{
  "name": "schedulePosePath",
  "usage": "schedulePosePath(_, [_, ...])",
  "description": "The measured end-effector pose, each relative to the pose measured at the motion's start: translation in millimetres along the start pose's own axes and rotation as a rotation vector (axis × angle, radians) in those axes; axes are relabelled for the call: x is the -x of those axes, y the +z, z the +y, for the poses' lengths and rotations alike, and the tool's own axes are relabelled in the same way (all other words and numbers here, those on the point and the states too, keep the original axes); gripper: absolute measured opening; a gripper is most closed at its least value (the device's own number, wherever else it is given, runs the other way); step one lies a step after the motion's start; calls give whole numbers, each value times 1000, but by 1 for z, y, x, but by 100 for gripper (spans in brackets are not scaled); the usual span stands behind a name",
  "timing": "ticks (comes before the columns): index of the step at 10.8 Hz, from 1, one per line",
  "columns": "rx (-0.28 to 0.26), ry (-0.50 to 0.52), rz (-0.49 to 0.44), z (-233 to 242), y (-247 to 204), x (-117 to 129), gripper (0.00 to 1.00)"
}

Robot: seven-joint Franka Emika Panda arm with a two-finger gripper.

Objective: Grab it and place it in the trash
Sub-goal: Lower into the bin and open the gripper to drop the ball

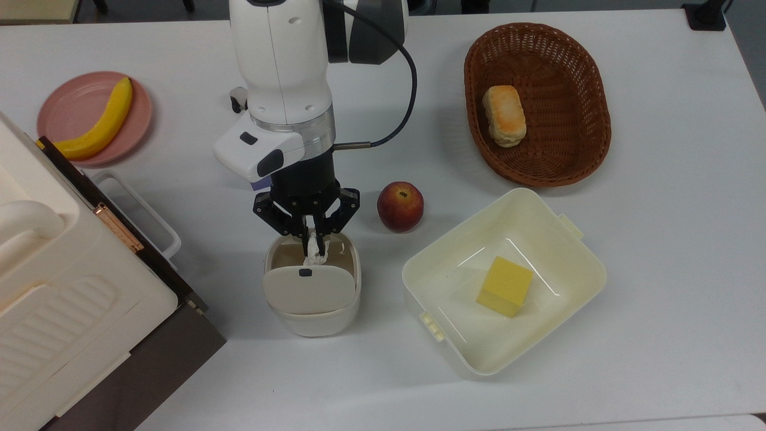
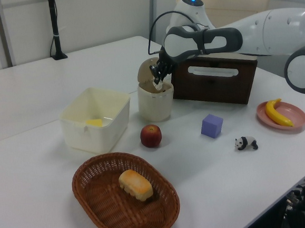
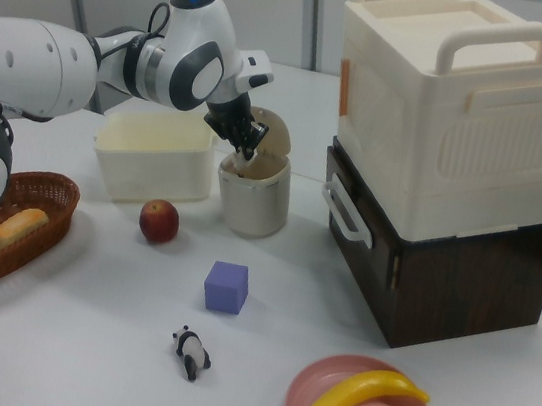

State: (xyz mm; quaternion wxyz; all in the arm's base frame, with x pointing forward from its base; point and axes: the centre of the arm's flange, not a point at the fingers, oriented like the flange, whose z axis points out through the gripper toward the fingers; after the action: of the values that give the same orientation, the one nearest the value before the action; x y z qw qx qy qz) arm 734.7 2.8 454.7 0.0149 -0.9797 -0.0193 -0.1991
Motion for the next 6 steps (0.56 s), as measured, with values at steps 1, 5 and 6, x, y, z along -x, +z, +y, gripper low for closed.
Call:
schedulePosePath(1, [0, 1, 1, 0, 0, 0, 15])
schedulePosePath(5, [0, -7, 2, -4, 0, -1, 48])
schedulePosePath(6, [-1, -11, 2, -7, 0, -1, 64])
